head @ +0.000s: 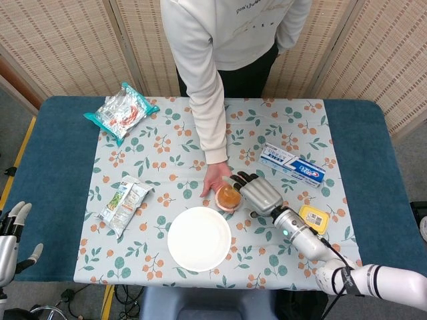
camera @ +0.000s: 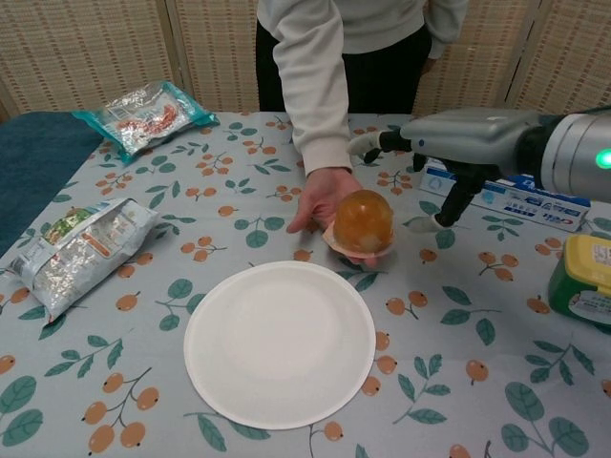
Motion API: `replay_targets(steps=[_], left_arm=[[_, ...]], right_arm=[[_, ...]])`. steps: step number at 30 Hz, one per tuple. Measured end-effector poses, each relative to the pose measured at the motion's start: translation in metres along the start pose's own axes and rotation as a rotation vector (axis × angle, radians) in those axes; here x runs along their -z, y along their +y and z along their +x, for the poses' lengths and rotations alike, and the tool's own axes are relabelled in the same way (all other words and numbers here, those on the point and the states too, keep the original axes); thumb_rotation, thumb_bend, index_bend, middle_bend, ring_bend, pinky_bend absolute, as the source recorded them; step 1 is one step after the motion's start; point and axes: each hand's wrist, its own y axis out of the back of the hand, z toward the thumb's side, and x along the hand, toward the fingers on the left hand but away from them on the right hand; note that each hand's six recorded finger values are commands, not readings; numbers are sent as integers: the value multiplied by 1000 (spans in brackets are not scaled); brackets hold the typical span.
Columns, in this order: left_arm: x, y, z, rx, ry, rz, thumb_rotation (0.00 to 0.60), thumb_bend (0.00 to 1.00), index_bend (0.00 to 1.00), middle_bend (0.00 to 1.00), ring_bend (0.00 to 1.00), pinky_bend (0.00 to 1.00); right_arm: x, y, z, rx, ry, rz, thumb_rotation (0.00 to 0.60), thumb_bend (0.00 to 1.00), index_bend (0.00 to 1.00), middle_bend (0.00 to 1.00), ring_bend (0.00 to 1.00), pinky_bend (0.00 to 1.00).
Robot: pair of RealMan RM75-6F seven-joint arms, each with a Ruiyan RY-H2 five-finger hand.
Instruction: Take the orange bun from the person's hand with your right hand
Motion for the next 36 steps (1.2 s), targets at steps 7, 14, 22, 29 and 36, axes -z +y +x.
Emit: replay_targets(steps=[7, 14, 22, 29, 36], left_arm=[[2, -2, -2, 5, 4, -1, 600, 278, 58, 39, 111, 57], [5, -2, -3, 5, 12, -2, 600, 278, 58, 39, 111, 57], [8, -3, -5, 6, 21, -2, 600, 278, 58, 39, 111, 57], [7, -4, -4, 6, 19, -5, 600, 278, 77, 39, 112, 57], [6, -3, -2, 2, 13, -7, 600, 278, 77, 39, 111, 57]], right_arm=[[-14, -14, -22, -42, 16, 25, 600, 276, 50, 121, 76, 242], [-23, -26, -38, -49, 12, 48, 600, 329, 112, 182, 97, 311], [-26, -25, -47, 13, -6, 69, 600, 407, 451, 367, 289, 614], [-25, -15, -44, 81, -6, 24, 600, 413, 538, 407, 339, 685], [-5, 10, -30, 134, -36, -16, 600, 413, 538, 407, 340, 687]])
